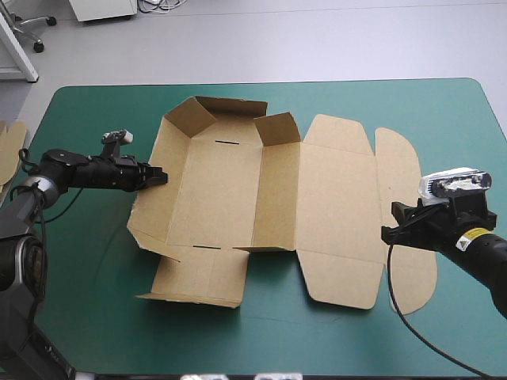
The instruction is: Fold the box
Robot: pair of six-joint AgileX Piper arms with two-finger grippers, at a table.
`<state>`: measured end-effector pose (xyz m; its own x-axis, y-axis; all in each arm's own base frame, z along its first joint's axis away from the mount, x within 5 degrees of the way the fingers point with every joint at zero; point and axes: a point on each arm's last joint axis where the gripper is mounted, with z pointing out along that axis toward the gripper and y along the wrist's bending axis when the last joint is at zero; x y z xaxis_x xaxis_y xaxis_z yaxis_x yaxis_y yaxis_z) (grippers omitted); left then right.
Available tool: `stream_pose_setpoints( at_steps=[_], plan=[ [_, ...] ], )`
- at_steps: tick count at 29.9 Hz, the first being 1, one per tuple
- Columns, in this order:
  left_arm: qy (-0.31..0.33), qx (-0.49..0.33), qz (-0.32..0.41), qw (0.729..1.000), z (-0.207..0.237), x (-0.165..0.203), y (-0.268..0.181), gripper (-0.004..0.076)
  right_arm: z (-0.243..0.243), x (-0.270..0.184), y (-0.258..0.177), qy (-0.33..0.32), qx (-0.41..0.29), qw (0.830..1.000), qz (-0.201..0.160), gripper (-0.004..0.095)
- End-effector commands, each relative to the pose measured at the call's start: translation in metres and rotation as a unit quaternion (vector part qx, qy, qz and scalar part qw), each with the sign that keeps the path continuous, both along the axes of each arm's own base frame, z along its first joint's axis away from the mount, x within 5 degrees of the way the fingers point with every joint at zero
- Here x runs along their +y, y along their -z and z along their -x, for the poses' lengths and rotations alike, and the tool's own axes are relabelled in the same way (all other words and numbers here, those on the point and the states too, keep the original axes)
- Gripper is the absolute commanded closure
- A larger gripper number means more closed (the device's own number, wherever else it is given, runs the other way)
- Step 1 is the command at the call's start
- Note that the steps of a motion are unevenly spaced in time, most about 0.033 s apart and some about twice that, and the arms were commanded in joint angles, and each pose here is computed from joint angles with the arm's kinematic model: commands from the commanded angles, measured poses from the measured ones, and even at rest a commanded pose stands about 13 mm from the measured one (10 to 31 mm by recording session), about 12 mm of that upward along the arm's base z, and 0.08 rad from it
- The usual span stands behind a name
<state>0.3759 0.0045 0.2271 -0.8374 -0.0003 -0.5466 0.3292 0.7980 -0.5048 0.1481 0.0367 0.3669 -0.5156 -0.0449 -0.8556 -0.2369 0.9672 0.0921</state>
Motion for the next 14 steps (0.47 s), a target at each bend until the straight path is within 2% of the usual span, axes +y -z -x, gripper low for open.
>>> stream_pose_setpoints(
  at_steps=[1,5,9,12,14],
  plan=[
    [0.060,-0.061,-0.028,0.996,-0.011,-0.005,-0.043,0.0738,-0.002,0.000,-0.017,0.003,-0.046,0.999,-0.011,0.0464],
    [0.133,-0.098,-0.122,0.979,-0.027,-0.018,-0.065,0.0738,-0.002,0.000,-0.017,0.003,-0.046,0.999,-0.011,0.0464],
    [0.185,-0.158,-0.207,0.948,-0.044,-0.041,-0.092,0.0738,-0.002,0.000,-0.017,0.002,-0.047,0.999,-0.009,0.0464],
    [0.228,-0.242,-0.268,0.904,-0.056,-0.063,-0.113,0.0738,-0.002,0.000,-0.017,0.002,-0.047,0.999,-0.010,0.0464],
    [0.232,-0.311,-0.300,0.871,-0.062,-0.082,-0.132,0.0738,-0.002,0.000,-0.017,0.002,-0.048,0.999,-0.011,0.0464]
  ],
)
